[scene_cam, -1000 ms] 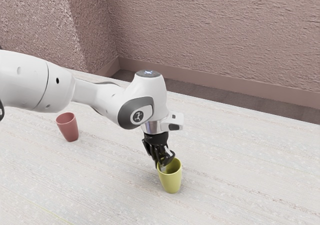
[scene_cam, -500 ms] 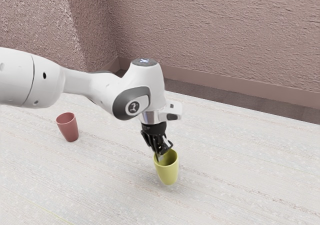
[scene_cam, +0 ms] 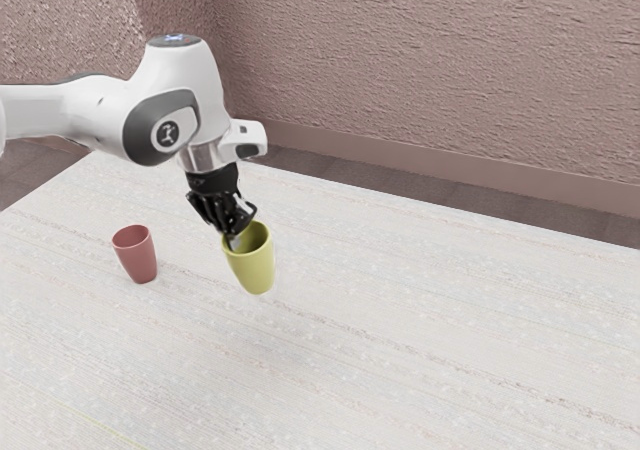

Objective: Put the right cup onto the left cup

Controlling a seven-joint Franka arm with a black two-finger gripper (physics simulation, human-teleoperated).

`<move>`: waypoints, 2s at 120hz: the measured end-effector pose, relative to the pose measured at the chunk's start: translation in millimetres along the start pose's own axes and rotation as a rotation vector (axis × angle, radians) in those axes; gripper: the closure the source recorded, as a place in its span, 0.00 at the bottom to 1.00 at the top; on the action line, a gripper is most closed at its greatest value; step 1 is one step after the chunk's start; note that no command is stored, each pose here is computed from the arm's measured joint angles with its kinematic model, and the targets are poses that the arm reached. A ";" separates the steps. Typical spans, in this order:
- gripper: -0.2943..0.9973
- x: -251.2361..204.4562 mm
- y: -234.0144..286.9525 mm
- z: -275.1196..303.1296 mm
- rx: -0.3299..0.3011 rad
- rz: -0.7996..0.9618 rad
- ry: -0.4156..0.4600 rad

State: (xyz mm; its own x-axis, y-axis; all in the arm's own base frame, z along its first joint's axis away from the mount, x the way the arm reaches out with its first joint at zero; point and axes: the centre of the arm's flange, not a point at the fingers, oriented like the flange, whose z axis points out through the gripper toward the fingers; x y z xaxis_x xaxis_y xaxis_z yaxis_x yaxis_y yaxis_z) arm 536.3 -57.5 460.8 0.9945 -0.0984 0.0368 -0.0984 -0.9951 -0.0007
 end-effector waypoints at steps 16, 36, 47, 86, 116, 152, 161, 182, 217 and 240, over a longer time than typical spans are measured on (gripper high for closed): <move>0.84 2.3 -58.8 -26.2 -0.001 -0.083 0.016; 0.84 -4.4 -114.5 -38.4 -0.001 -0.154 0.008; 0.84 -5.2 -122.8 -43.6 0.001 -0.151 0.008; 0.84 -14.8 -208.5 -61.4 0.027 -0.227 0.036; 0.84 -27.9 -286.4 -51.6 0.040 -0.297 0.026; 0.84 1.8 -277.4 -28.7 0.039 -0.206 0.015; 0.84 0.9 -287.3 -24.8 0.039 -0.210 0.013; 0.84 3.0 -309.1 -5.5 0.039 -0.218 -0.004; 0.84 -6.2 -338.4 18.4 0.029 -0.231 -0.022; 0.84 2.3 -342.6 26.9 0.024 -0.215 -0.009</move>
State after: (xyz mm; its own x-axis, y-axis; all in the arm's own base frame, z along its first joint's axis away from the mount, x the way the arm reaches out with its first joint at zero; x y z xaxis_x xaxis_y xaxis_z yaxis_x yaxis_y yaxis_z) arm 573.3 283.2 434.2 0.9928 0.1159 0.0300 0.1164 -0.9931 -0.0171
